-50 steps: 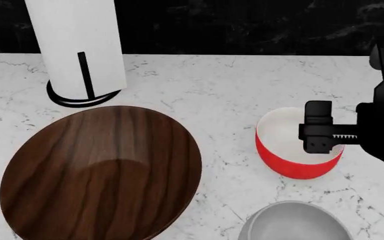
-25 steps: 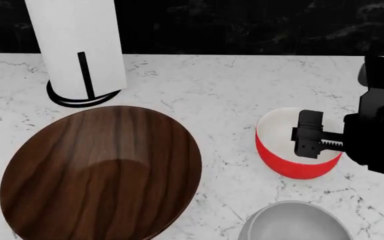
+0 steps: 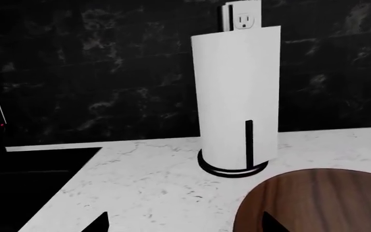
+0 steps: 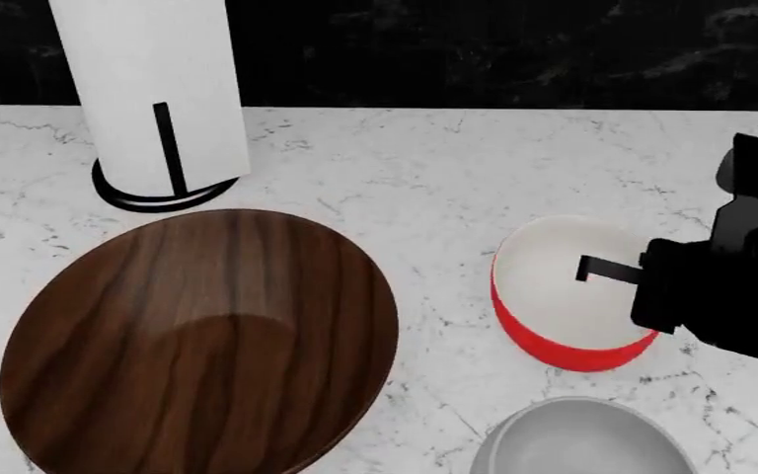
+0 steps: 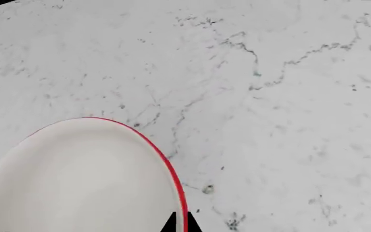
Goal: Stack the bowls from largest to smallest.
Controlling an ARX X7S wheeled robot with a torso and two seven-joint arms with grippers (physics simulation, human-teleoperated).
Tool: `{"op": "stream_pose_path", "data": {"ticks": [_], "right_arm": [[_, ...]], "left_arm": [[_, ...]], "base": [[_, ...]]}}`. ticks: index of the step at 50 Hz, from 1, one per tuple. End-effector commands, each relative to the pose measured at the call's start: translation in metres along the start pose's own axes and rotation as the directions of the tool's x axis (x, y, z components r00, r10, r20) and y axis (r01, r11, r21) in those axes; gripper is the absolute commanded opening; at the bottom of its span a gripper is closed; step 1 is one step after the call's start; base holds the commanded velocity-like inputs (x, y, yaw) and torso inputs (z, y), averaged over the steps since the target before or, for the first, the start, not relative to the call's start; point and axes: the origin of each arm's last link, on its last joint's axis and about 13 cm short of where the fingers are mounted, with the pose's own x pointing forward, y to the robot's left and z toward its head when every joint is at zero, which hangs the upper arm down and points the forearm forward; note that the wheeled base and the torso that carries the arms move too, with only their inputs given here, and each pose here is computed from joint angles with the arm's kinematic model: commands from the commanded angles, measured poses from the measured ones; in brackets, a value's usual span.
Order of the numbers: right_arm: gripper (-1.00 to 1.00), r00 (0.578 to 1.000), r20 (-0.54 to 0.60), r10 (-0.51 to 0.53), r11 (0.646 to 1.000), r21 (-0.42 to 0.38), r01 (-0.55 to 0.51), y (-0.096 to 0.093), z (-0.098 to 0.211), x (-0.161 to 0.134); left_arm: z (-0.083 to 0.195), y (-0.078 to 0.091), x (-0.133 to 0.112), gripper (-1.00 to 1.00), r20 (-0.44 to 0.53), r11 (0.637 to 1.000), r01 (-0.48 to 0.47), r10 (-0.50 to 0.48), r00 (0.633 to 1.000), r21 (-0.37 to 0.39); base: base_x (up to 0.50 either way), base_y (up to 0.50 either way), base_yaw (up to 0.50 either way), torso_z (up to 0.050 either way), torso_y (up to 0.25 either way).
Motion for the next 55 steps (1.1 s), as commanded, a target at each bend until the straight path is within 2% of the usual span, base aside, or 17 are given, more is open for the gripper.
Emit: {"op": "stream_pose_path", "data": {"ticks": [1, 10, 18, 28, 33, 40, 47, 55], "right_arm": [[-1.00, 0.995, 0.059, 0.078, 0.993, 0.085, -0.082, 0.008, 0.012, -0.007], [-1.00, 0.978, 0.171, 0.116, 0.987, 0.091, -0.133, 0.018, 0.031, -0.029], [-1.00, 0.945, 0.239, 0.221, 0.971, 0.039, -0.237, 0.038, 0.045, -0.061], [-1.00, 0.902, 0.243, 0.358, 0.933, -0.057, -0.355, 0.067, 0.042, -0.091], [-1.00, 0.875, 0.221, 0.430, 0.903, -0.122, -0.413, 0.086, 0.037, -0.104], [-1.00, 0.852, 0.182, 0.490, 0.870, -0.155, -0.467, 0.106, 0.034, -0.109], [-1.00, 0.836, 0.085, 0.542, 0.830, -0.212, -0.517, 0.130, 0.019, -0.102], [-1.00, 0.833, -0.016, 0.554, 0.809, -0.228, -0.542, 0.147, -0.005, -0.083]], "left_arm": [[-0.001, 0.001, 0.001, 1.00, -0.006, 1.000, -0.021, 0.021, 1.000, 0.018], [0.001, 0.001, 0.000, 1.00, -0.005, 1.000, -0.021, 0.021, 1.000, 0.014], [0.002, 0.005, 0.001, 1.00, 0.002, 0.999, -0.038, 0.038, 0.999, 0.010], [0.004, 0.011, 0.001, 1.00, 0.009, 0.998, -0.065, 0.065, 0.998, 0.012], [0.006, 0.014, 0.001, 1.00, 0.014, 0.997, -0.079, 0.079, 0.997, 0.010], [0.005, 0.015, 0.002, 1.00, 0.014, 0.996, -0.083, 0.083, 0.996, 0.012], [0.005, 0.017, 0.002, 1.00, 0.013, 0.996, -0.084, 0.084, 0.996, 0.011], [0.010, 0.019, -0.001, 1.00, 0.027, 0.995, -0.094, 0.093, 0.995, 0.023]], "base": [[0.00, 0.00, 0.00, 0.000, 0.000], [0.00, 0.00, 0.00, 0.000, 0.000], [0.00, 0.00, 0.00, 0.000, 0.000], [0.00, 0.00, 0.00, 0.000, 0.001], [0.00, 0.00, 0.00, 0.000, 0.000], [0.00, 0.00, 0.00, 0.000, 0.000], [0.00, 0.00, 0.00, 0.000, 0.001], [0.00, 0.00, 0.00, 0.000, 0.000]]}}
